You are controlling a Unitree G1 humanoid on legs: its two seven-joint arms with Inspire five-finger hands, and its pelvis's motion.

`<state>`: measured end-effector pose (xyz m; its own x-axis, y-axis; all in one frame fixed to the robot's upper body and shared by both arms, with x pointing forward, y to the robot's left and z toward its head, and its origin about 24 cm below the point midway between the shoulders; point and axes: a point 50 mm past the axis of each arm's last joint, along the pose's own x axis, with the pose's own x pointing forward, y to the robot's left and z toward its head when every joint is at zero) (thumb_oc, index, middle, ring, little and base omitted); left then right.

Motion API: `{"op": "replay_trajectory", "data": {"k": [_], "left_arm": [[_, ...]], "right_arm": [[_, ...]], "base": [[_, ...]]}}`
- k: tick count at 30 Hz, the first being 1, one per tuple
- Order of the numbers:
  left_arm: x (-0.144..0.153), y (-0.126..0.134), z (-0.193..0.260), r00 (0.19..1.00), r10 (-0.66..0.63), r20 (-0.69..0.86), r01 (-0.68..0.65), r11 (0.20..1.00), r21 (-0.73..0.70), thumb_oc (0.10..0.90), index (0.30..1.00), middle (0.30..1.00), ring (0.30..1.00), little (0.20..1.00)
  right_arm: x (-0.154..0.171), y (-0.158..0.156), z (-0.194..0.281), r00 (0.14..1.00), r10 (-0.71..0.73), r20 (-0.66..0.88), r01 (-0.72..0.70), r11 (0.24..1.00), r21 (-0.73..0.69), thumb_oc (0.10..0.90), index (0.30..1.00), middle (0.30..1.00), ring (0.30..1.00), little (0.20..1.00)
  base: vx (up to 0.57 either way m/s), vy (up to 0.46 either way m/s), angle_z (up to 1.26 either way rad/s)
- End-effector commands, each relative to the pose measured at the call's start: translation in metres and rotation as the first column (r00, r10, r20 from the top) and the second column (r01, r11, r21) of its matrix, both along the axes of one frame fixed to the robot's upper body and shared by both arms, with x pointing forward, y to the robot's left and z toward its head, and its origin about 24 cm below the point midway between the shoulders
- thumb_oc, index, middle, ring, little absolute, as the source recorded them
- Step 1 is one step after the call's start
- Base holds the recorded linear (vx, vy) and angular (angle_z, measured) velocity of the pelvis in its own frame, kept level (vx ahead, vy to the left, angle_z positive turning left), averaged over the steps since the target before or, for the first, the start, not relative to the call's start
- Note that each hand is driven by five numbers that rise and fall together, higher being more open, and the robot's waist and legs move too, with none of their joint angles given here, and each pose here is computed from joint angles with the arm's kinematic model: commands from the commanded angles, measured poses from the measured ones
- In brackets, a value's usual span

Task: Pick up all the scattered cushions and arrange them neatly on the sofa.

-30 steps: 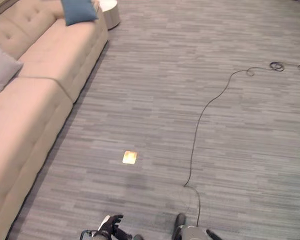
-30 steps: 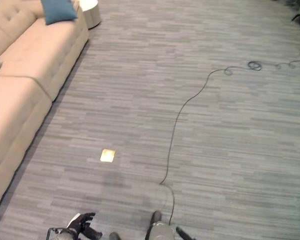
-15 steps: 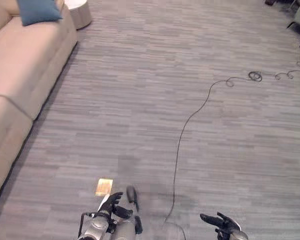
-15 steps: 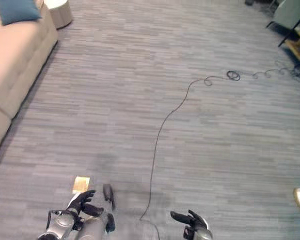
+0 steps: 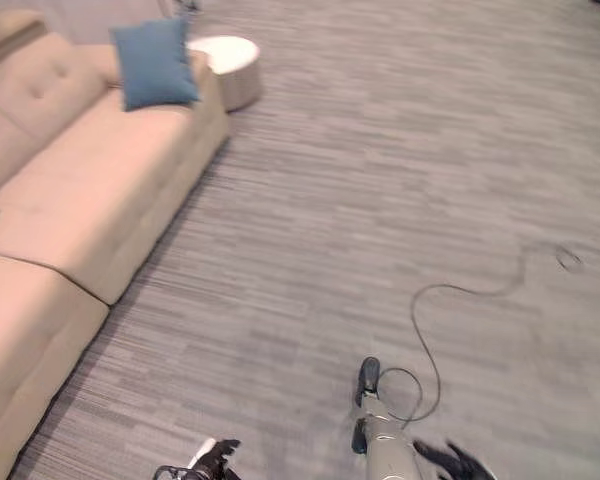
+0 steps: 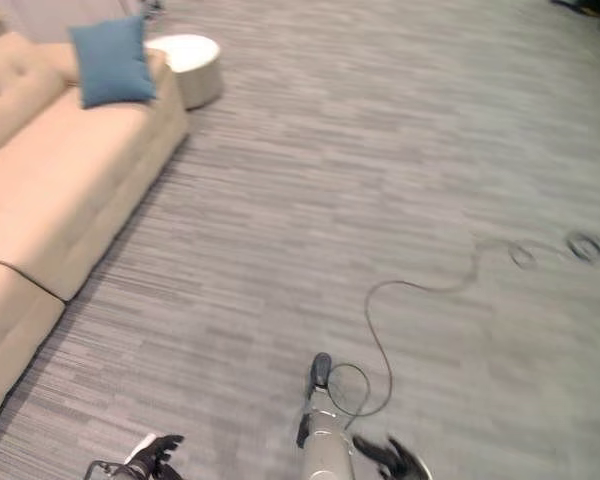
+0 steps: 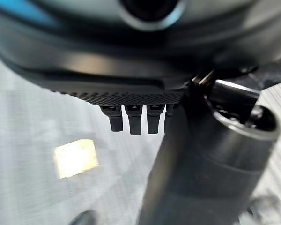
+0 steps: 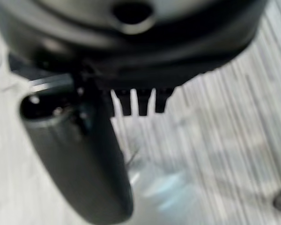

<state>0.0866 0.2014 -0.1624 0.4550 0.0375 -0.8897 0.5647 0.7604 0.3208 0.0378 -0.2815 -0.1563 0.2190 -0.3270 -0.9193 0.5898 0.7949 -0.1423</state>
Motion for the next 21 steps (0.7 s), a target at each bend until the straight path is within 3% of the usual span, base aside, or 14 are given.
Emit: {"op": "replay_trajectory", "data": {"k": [1, 5, 7, 11, 16, 21], "left_arm": [[0.052, -0.015, 0.013, 0.980, -0.128, 0.151, 0.131, 0.991, -0.011, 0.800, 0.900, 0.900, 0.900, 0.900], [0.060, -0.017, 0.019, 0.968, -0.124, 0.216, 0.124, 0.992, 0.013, 0.800, 0.900, 0.900, 0.900, 0.900], [0.063, -0.010, 0.021, 0.972, 0.017, 0.236, -0.008, 0.999, -0.042, 0.800, 0.900, 0.900, 0.900, 0.900], [0.054, 0.010, 0.019, 0.932, 0.289, 0.218, -0.274, 0.957, -0.098, 0.800, 0.900, 0.900, 0.900, 0.900], [0.030, 0.017, 0.009, 0.951, 0.281, 0.130, -0.280, 0.960, -0.022, 0.800, 0.900, 0.900, 0.900, 0.900], [0.026, 0.026, 0.009, 0.965, 0.241, 0.103, -0.246, 0.968, 0.042, 0.800, 0.900, 0.900, 0.900, 0.900]], "right_arm": [[-0.008, -0.001, -0.001, 0.995, 0.062, -0.073, -0.065, 0.998, -0.028, 0.800, 0.900, 0.900, 0.900, 0.900], [0.019, -0.008, 0.005, 0.991, 0.124, -0.049, -0.127, 0.989, -0.078, 0.800, 0.900, 0.900, 0.900, 0.900], [0.039, -0.011, 0.009, 0.990, 0.139, 0.016, -0.136, 0.985, -0.105, 0.800, 0.900, 0.900, 0.900, 0.900], [0.083, 0.001, 0.018, 0.936, 0.335, 0.112, -0.315, 0.935, -0.165, 0.800, 0.900, 0.900, 0.900, 0.900], [0.094, 0.023, 0.015, 0.877, 0.468, 0.106, -0.448, 0.878, -0.166, 0.800, 0.900, 0.900, 0.900, 0.900], [0.090, 0.029, 0.013, 0.882, 0.454, 0.125, -0.438, 0.889, -0.135, 0.800, 0.900, 0.900, 0.900, 0.900]], "base": [[0.98, -0.275, 1.09], [0.92, -0.448, 0.25], [1.07, -0.346, -0.67], [1.21, 0.138, -0.60], [0.87, 0.210, -0.29], [0.81, 0.339, -0.12]]}}
